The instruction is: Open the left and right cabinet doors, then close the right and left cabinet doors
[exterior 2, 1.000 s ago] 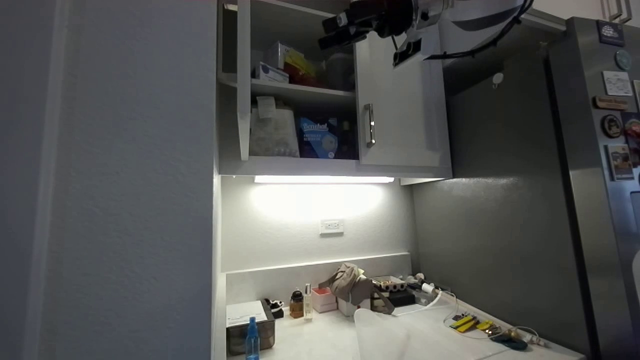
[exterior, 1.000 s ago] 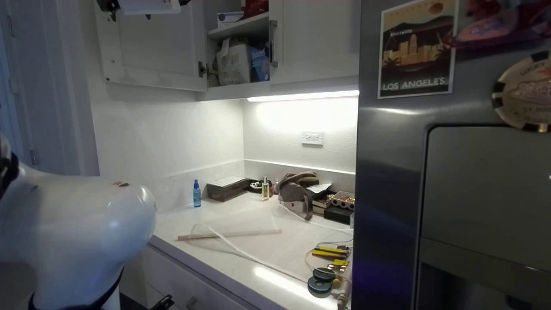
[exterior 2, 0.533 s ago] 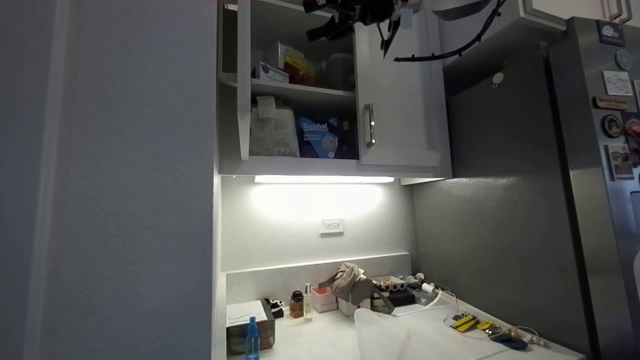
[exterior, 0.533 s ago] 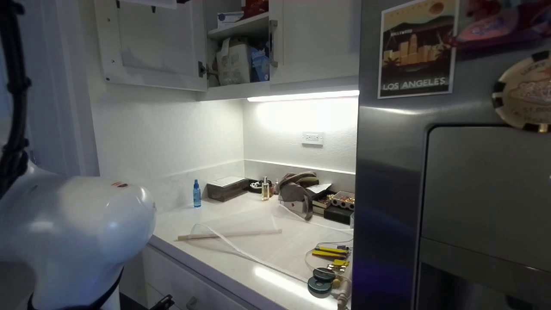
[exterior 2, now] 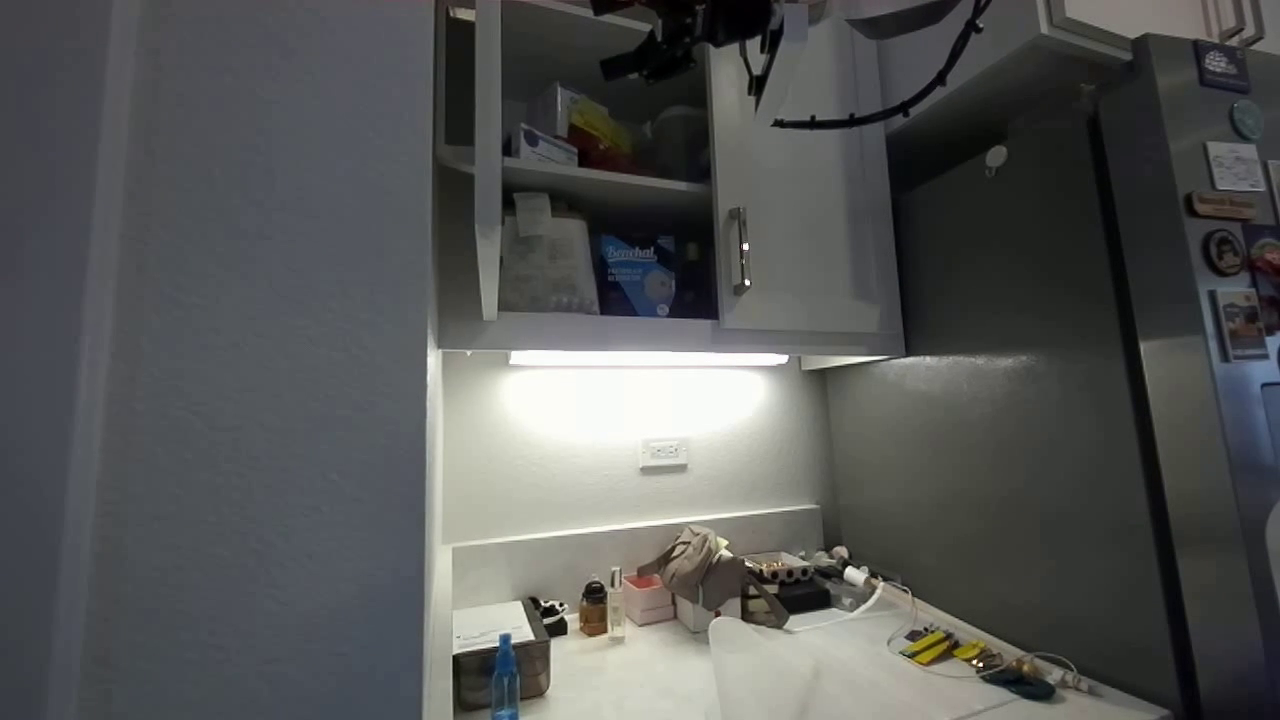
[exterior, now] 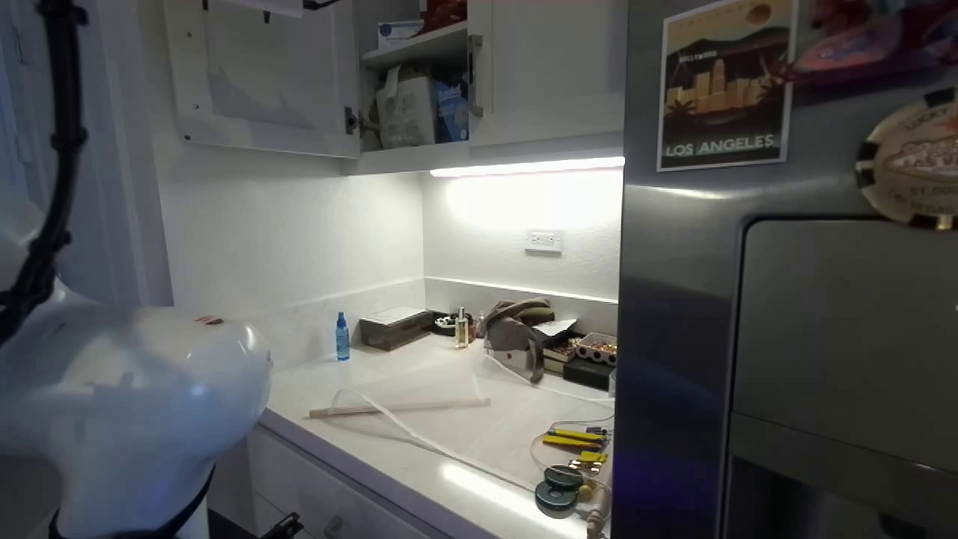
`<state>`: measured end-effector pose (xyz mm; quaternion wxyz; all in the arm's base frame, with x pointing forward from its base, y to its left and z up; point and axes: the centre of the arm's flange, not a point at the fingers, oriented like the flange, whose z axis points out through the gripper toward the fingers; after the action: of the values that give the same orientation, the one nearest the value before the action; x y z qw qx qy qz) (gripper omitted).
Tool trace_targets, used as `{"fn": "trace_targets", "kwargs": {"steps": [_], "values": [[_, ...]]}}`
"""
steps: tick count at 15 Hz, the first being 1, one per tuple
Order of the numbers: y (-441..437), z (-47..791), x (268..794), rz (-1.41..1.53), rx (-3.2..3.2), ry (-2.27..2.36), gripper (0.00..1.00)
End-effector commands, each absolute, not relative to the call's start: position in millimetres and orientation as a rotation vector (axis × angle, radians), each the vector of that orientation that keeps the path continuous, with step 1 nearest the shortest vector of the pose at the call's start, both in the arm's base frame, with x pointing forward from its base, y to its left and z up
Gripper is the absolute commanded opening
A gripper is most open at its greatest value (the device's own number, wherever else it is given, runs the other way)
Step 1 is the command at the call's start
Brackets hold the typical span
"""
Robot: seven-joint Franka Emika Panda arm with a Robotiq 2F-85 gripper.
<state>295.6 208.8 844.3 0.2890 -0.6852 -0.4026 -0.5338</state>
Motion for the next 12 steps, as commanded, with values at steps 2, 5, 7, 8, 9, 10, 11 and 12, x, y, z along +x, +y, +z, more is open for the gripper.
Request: {"fn": "trace_targets", "kwargs": {"steps": [2, 5, 7, 8, 9, 10, 11, 12], "values": [[208.6, 839.5, 295.0, -1.422, -1.824, -1.055, 1.0], [229.2, 850.7, 289.0, -1.435, -1.822, -1.109, 1.0], [251.4, 859.0, 279.0, -1.447, -1.823, -1.175, 1.0], [260.8, 862.5, 274.1, -1.453, -1.83, -1.201, 1.0], [272.1, 867.4, 268.5, -1.462, -1.843, -1.221, 1.0], [282.6, 870.3, 263.9, -1.466, -1.85, -1.238, 1.0], [291.7, 874.5, 259.2, -1.463, -1.865, -1.246, 1.0], [298.9, 878.0, 255.6, -1.47, -1.892, -1.25, 1.0]]}}
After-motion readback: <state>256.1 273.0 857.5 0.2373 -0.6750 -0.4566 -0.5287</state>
